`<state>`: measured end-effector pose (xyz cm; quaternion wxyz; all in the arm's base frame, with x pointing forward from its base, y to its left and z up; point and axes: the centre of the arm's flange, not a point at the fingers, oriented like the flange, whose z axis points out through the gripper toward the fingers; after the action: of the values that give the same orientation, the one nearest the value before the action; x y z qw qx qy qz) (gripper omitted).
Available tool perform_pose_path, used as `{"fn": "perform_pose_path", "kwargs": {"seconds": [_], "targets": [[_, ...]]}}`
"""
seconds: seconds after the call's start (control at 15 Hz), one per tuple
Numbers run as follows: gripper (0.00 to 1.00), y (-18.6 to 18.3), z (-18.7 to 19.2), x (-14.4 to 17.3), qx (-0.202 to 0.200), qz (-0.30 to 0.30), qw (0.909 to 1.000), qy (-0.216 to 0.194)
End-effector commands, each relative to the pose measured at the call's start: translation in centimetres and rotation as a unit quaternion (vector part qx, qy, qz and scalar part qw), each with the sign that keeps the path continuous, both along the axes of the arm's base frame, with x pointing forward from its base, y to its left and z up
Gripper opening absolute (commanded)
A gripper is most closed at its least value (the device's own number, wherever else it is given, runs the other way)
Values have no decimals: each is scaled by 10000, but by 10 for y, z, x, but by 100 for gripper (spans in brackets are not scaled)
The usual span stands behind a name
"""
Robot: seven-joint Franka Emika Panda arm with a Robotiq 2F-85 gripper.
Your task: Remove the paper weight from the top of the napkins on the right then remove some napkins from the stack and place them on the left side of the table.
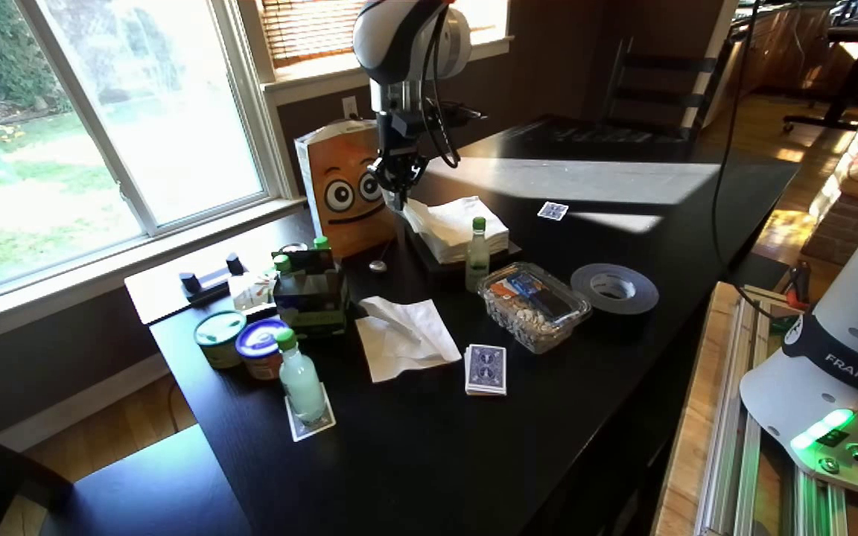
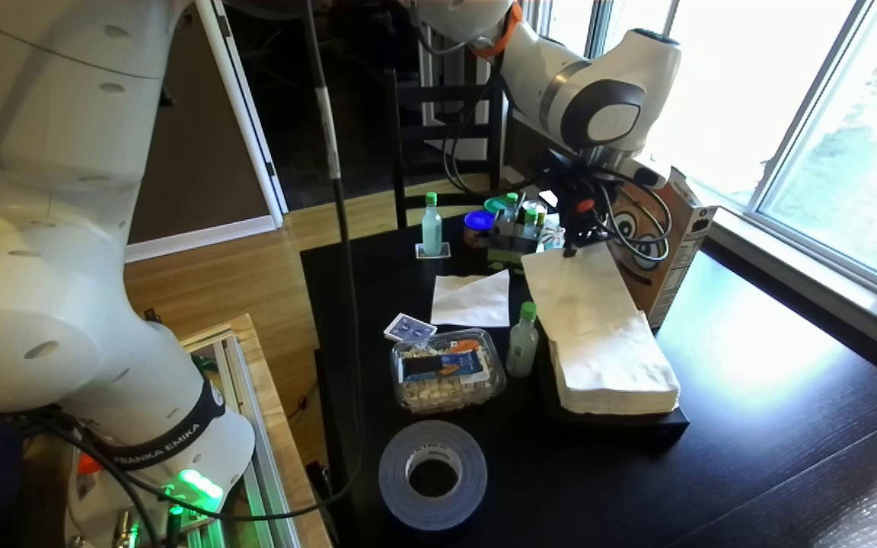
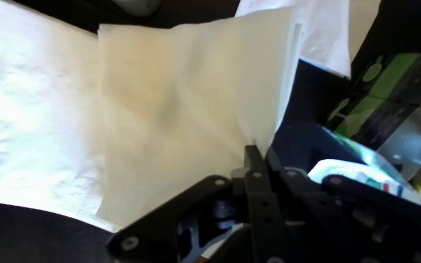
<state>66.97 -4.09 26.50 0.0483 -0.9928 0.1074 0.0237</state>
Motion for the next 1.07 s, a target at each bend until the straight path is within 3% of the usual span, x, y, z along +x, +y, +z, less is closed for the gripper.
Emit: {"fn": "perform_pose_path", "kwargs": {"seconds": [0.0,0.33,0.53,0.67,0.73,0.8,1.0], "targets": [[1,34,-18,-6,161,914,9950,372],[1,64,-64,-12,602,1930,9721,1186],[1,80,-76,-29,828,2596,9500,1523],[1,71,-65,-38,1121,2990,9320,1715],[4,80,-80,-40,962,2611,9478,1557],[4,80,-78,-42,1032,2759,9417,1626],[1,85,-76,-42,1085,2935,9364,1589]]}}
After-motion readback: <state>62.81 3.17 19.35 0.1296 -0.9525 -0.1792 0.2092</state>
